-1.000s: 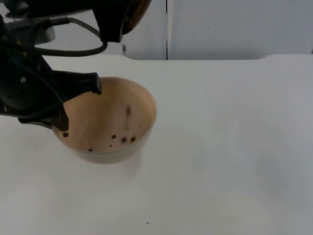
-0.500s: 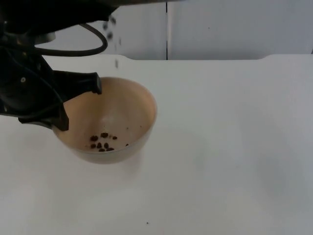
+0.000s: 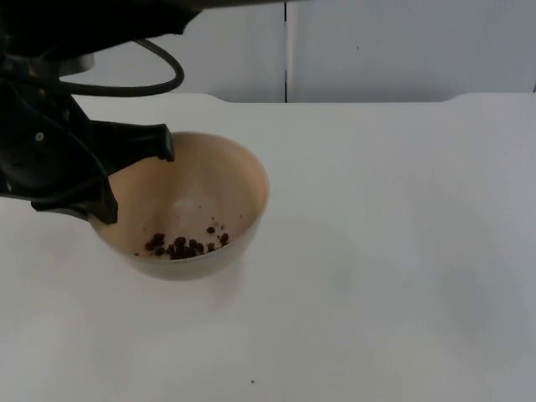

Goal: Pick up the bowl with the left hand and pour the coffee beans from the cup into the bowl with the right hand.

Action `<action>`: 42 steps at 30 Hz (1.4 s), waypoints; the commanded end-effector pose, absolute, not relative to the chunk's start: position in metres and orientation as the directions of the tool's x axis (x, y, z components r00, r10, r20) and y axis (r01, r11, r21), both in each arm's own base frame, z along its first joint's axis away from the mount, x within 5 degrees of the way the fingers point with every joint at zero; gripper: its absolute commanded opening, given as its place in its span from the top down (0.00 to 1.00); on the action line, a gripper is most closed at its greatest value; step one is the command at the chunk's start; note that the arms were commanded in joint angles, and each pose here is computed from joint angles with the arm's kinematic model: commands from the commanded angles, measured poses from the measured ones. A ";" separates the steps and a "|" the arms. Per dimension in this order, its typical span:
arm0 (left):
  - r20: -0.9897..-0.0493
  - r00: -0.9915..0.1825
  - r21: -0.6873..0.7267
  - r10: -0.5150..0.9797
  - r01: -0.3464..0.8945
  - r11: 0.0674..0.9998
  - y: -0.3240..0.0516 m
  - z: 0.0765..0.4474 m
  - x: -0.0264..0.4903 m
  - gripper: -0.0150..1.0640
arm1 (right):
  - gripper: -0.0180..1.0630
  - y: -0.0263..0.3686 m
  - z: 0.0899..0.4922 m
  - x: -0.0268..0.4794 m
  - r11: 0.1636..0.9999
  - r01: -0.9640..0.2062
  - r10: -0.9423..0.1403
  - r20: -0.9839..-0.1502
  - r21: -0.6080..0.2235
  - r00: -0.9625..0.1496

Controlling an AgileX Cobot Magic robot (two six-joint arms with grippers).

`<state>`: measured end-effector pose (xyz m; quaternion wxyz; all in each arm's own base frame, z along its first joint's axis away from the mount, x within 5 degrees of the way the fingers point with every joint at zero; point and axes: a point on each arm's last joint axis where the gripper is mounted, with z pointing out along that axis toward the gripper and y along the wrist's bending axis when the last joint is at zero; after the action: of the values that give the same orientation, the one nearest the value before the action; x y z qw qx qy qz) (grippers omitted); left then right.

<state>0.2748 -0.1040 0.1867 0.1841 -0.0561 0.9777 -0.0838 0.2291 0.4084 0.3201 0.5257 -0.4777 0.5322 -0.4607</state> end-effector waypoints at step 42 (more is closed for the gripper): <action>-0.360 -0.916 -0.220 -0.176 -0.100 0.970 -0.106 0.190 0.276 0.99 | 0.98 0.357 0.330 0.258 0.424 -0.448 -0.905 -0.355 -0.787 -0.233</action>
<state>0.2747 -0.1048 0.1868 0.1826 -0.0628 0.9771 -0.0895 0.2545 0.3667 0.3231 0.4252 -0.4736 0.7100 -0.3014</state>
